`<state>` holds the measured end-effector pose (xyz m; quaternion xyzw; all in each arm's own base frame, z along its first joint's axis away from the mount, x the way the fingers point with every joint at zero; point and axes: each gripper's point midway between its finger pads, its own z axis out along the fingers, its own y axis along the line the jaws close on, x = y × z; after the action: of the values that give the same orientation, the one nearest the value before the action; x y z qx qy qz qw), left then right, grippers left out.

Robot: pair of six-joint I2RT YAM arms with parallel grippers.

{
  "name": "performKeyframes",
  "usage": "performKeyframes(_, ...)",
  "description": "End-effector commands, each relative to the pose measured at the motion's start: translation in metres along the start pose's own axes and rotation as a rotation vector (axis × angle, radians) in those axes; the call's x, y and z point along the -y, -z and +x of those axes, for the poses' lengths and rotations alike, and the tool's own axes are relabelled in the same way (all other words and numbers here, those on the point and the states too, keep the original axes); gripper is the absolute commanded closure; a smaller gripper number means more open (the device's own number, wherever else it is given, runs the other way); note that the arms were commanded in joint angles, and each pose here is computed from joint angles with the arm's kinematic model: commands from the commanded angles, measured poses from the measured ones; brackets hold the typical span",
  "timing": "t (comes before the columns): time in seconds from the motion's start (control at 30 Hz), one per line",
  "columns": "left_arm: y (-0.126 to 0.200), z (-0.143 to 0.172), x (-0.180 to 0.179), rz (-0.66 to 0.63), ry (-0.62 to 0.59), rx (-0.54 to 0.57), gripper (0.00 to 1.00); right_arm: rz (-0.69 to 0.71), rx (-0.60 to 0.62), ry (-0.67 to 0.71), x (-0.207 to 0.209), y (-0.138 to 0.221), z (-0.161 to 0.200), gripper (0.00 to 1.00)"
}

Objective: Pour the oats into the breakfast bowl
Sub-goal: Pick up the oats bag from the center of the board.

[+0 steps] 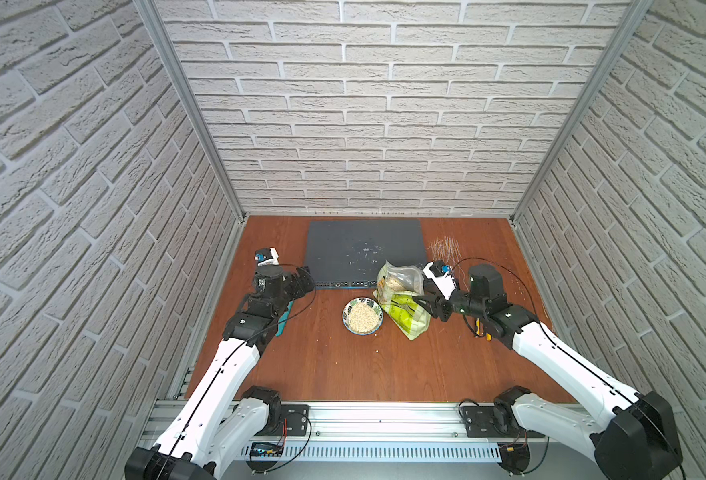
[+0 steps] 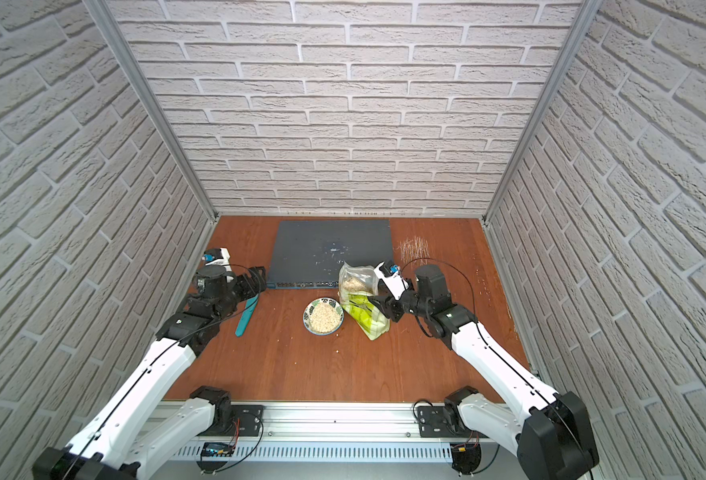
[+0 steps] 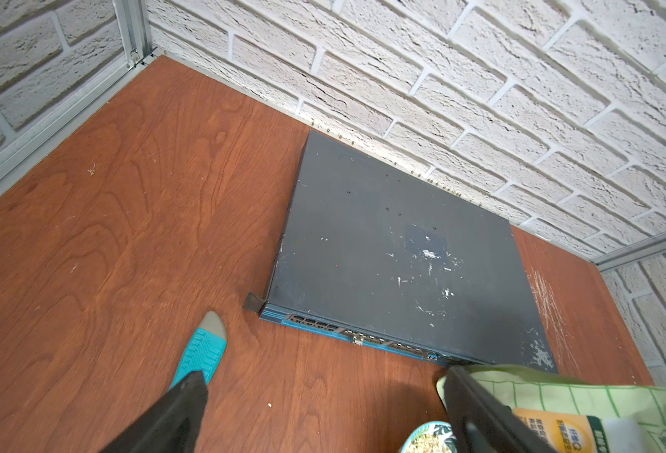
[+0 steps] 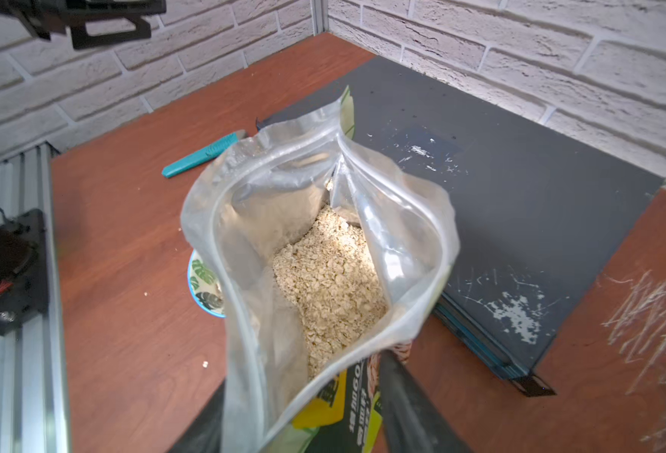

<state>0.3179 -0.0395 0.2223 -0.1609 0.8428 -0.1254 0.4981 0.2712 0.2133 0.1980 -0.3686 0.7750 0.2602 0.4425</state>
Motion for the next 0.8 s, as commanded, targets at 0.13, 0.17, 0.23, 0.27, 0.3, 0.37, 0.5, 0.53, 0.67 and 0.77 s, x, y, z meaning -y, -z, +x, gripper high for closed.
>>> performKeyframes(0.13, 0.001, -0.039, 0.069, 0.306, -0.201, 0.119, 0.04, 0.043, -0.071, 0.008, -0.005, 0.031, -0.007, 0.96)
performKeyframes(0.17, 0.000, -0.037, 0.081, 0.358, -0.253, 0.120, 0.04, 0.041, -0.083, 0.018, -0.008, 0.037, -0.009, 0.97)
performKeyframes(0.23, 0.001, -0.026, 0.111, 0.494, -0.370, 0.100, 0.04, 0.043, -0.087, 0.049, -0.012, 0.052, -0.020, 0.96)
performKeyframes(0.27, 0.003, -0.019, 0.126, 0.565, -0.437, 0.090, 0.04, 0.041, -0.091, 0.061, -0.015, 0.059, -0.024, 0.97)
performKeyframes(0.3, 0.004, -0.009, 0.139, 0.629, -0.503, 0.077, 0.05, 0.040, -0.088, 0.082, -0.018, 0.067, -0.031, 0.97)
performKeyframes(0.37, 0.013, 0.010, 0.166, 0.768, -0.651, 0.079, 0.06, 0.036, -0.101, 0.125, -0.024, 0.080, -0.035, 0.97)
performKeyframes(0.5, 0.029, 0.042, 0.200, 0.980, -0.871, 0.124, 0.06, 0.035, -0.137, 0.216, -0.031, 0.101, -0.036, 0.97)
performKeyframes(0.53, 0.032, 0.049, 0.206, 1.023, -0.903, 0.125, 0.06, 0.030, -0.142, 0.241, -0.034, 0.106, -0.037, 0.97)
performKeyframes(0.67, 0.038, 0.075, 0.225, 1.152, -1.008, 0.072, 0.07, -0.022, -0.145, 0.322, -0.048, 0.121, -0.042, 0.96)
performKeyframes(0.77, 0.045, 0.089, 0.237, 1.250, -1.017, 0.028, 0.09, -0.052, -0.140, 0.345, -0.055, 0.126, -0.044, 0.97)
